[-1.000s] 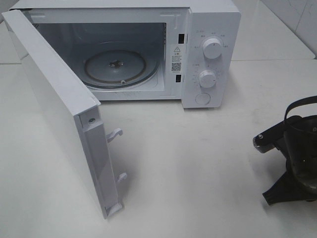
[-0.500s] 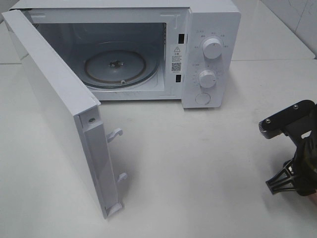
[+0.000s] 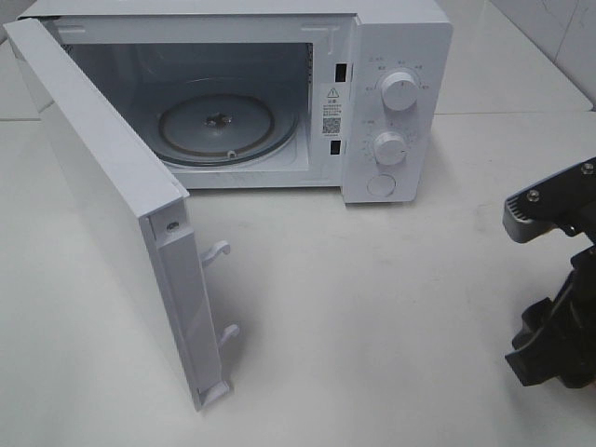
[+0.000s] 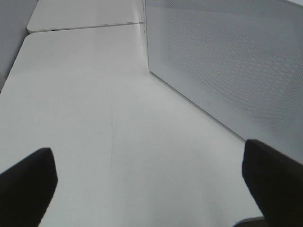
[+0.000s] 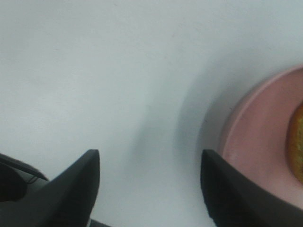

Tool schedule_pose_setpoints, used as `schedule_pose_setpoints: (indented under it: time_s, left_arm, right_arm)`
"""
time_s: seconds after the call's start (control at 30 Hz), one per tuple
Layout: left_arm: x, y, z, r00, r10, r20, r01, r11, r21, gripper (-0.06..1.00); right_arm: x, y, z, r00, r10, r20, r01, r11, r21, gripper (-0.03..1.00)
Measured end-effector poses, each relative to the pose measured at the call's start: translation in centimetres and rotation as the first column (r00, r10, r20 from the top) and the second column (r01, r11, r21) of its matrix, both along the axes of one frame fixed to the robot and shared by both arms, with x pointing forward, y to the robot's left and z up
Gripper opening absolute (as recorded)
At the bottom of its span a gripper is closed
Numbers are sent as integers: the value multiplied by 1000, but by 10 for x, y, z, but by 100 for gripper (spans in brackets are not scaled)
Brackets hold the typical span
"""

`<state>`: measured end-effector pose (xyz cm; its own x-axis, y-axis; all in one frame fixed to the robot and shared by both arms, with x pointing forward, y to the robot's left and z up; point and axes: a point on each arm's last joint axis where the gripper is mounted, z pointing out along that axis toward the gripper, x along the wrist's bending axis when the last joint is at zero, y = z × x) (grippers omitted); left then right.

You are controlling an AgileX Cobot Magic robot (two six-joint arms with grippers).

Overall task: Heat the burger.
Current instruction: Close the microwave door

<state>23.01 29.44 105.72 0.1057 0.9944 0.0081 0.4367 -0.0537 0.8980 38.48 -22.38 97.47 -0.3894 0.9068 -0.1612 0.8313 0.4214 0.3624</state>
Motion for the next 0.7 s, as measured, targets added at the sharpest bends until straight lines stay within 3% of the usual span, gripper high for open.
schedule_pose_setpoints:
  time_s: [0.23, 0.7]
  left_arm:
    - [0, 0, 0, 1000, 0, 0, 0, 1000, 0, 99]
    - [0, 0, 0, 1000, 0, 0, 0, 1000, 0, 99]
  right_arm:
    - [-16, 0, 25, 997, 57, 46, -63, 990, 126, 75]
    - [-50, -22, 87, 994, 14, 109, -36, 979, 199, 76]
